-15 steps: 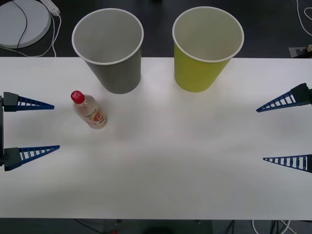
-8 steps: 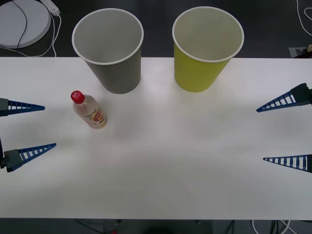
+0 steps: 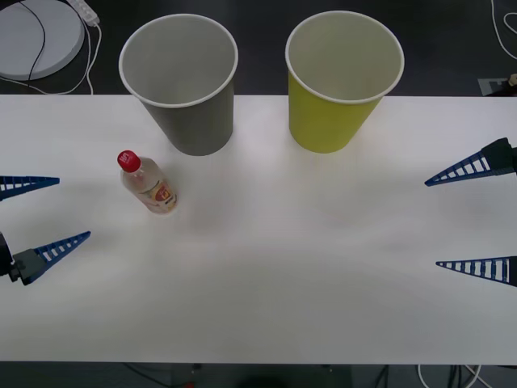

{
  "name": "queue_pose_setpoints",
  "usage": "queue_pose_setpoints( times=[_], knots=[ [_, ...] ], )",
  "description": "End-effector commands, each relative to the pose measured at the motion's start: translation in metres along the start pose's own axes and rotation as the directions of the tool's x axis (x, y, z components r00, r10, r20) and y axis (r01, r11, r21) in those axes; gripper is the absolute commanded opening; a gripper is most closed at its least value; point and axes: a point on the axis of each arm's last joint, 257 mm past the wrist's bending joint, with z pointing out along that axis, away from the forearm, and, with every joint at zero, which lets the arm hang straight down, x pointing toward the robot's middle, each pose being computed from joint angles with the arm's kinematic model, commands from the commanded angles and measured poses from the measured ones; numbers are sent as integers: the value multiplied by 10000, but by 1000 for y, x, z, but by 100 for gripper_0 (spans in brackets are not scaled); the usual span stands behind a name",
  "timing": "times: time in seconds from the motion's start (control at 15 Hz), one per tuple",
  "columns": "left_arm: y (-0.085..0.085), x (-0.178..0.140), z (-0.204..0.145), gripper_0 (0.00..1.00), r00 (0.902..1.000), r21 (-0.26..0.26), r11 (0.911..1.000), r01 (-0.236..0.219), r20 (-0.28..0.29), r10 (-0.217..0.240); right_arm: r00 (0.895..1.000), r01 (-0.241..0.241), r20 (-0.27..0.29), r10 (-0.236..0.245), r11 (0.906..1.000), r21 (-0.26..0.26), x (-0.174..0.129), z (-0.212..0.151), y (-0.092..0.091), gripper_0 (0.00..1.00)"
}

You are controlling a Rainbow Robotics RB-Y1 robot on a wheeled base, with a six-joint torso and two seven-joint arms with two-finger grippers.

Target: Put the can into the green bin and the plastic bottle into the gray bin

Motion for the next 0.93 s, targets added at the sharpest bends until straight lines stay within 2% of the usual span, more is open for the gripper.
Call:
queue_pose_setpoints(
  times=[0.07, 0.4, 0.6, 0.93],
  knots=[
    [1, 6, 2, 100, 9999, -288, 9995, 163, -6, -163, 10000, -1, 0, 1, 10000, 0, 0, 0, 0, 100],
    [-5, 19, 16, 100, 9992, -509, 9980, 368, -149, -376, 10000, -1, 0, 1, 10000, 0, 0, 0, 0, 100],
    [-7, 22, 31, 100, 9979, -727, 9953, 641, 45, -640, 10000, -1, 0, 1, 10000, 0, 0, 0, 0, 100],
    [1, 28, 50, 100, 9986, -1206, 9914, 510, 225, -486, 10000, -1, 0, 1, 10000, 0, 0, 0, 0, 100]
  ],
)
